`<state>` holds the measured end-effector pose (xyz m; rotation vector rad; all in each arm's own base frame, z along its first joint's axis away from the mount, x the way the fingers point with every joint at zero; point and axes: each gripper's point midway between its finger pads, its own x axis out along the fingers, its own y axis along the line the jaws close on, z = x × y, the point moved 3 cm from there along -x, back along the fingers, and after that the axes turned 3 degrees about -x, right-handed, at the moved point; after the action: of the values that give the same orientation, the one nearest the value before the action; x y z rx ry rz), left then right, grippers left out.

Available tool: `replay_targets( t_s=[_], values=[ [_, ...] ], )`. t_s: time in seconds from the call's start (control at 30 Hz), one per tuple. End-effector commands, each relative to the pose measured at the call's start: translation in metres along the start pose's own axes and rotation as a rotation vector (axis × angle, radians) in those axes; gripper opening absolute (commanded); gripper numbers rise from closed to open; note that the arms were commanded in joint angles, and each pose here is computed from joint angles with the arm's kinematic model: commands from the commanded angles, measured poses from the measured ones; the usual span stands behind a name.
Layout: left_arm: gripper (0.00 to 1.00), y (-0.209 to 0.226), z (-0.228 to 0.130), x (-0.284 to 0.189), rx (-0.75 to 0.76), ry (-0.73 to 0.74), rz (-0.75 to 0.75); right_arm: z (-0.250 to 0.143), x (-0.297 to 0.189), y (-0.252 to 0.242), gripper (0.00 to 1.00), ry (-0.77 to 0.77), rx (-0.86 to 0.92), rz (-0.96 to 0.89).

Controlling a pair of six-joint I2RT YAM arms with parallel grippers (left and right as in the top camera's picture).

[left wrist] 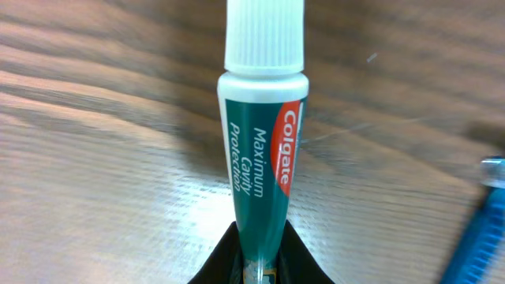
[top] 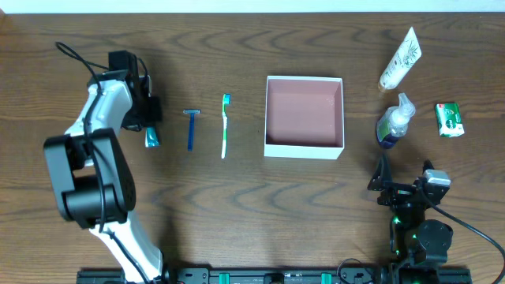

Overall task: Pack container
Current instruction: 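Lower the left gripper and grasp the toothpaste tube, then carry the toothpaste into the box and release it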

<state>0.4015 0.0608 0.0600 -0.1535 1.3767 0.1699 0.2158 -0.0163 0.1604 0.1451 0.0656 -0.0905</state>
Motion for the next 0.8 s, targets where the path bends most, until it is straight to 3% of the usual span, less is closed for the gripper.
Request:
replay_targets(
  t_s=[0.0,0.2,0.4,0.6,0.77],
  values=[
    [0.12,-0.011,0.026,-0.055,-0.024,-0.162,-0.050,-0.001,0.000,-0.002,0.99,0.000,-0.014,-0.006],
    [0.12,-0.067,0.029,-0.135,-0.009,-0.341,-0.262,-0.001,0.000,-0.002,0.99,0.000,-0.014,-0.006],
    [0.12,-0.156,-0.003,-0.211,0.125,-0.481,-0.412,-0.001,0.000,-0.002,0.99,0.000,-0.013,-0.006],
    [0.12,-0.235,-0.049,-0.221,0.131,-0.454,-0.465,-0.001,0.000,-0.002,0.99,0.000,-0.014,-0.006],
    [0.12,-0.272,-0.070,-0.207,0.152,-0.471,-0.398,-0.001,0.000,-0.002,0.99,0.000,-0.014,-0.007]
  ],
)
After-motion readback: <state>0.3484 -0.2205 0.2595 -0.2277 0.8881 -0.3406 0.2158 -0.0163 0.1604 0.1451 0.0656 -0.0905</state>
